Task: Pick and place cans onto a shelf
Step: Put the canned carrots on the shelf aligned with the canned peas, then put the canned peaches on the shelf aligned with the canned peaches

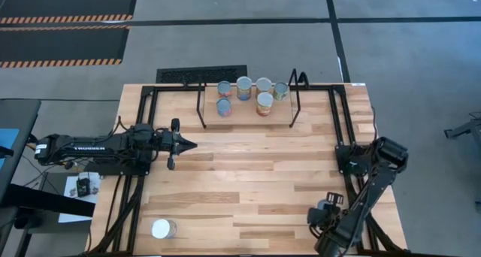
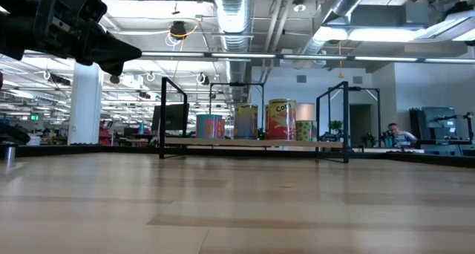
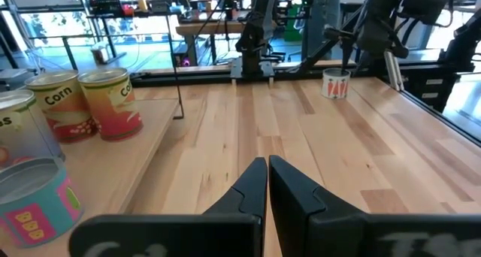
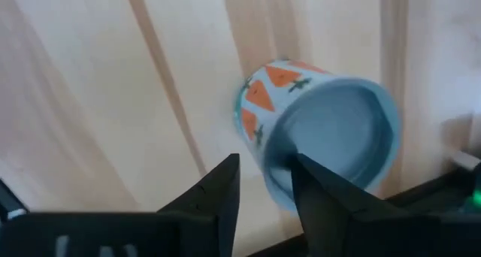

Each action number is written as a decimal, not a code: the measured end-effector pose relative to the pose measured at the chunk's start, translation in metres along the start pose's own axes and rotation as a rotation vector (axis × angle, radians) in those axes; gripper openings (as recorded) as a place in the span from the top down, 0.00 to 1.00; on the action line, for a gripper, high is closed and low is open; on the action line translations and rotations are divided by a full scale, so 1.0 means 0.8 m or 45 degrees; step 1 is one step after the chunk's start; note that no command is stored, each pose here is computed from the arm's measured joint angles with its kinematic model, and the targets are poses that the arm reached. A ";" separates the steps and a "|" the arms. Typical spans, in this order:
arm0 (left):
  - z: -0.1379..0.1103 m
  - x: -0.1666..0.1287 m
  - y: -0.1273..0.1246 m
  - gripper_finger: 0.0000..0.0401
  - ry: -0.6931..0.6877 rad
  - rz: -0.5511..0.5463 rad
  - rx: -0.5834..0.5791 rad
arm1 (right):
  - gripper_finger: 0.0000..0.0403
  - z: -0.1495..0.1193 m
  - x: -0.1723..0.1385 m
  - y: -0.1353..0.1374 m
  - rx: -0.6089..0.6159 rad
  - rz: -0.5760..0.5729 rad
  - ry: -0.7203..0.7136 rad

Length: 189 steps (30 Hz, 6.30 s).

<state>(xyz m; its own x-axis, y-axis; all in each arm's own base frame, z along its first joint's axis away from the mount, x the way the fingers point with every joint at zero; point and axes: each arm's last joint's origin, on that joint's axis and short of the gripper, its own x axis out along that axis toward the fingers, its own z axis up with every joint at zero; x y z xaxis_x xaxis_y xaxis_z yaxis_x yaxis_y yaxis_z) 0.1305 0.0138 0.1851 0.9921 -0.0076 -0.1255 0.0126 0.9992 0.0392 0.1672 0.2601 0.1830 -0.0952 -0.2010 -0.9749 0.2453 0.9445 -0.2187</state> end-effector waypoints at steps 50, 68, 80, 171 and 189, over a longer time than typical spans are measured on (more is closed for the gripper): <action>-0.003 0.000 0.000 0.98 0.033 0.016 -0.038 | 0.84 0.319 0.007 -0.192 -0.194 0.071 -0.288; -0.003 0.000 0.000 0.98 0.033 0.014 -0.060 | 0.58 0.288 0.009 -0.188 -0.203 0.018 -0.406; -0.003 0.000 0.000 0.98 0.028 0.016 -0.059 | 0.91 0.283 0.033 -0.191 -0.180 -0.036 -0.362; -0.005 0.000 -0.013 0.98 0.058 -0.212 -0.124 | 0.99 0.300 -0.027 -0.232 -0.165 0.385 -1.332; 0.033 -0.015 -0.073 0.98 0.219 -0.340 -0.104 | 0.97 0.270 0.036 -0.225 -0.108 0.507 -1.660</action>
<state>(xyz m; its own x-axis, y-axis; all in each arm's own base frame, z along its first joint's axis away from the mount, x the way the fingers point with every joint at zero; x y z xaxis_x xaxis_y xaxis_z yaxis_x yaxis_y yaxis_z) 0.1207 -0.0459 0.2104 0.9192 -0.2701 -0.2865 0.2528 0.9627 -0.0965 0.3288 0.0279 0.1859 0.9497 0.0332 -0.3114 -0.0217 0.9990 0.0403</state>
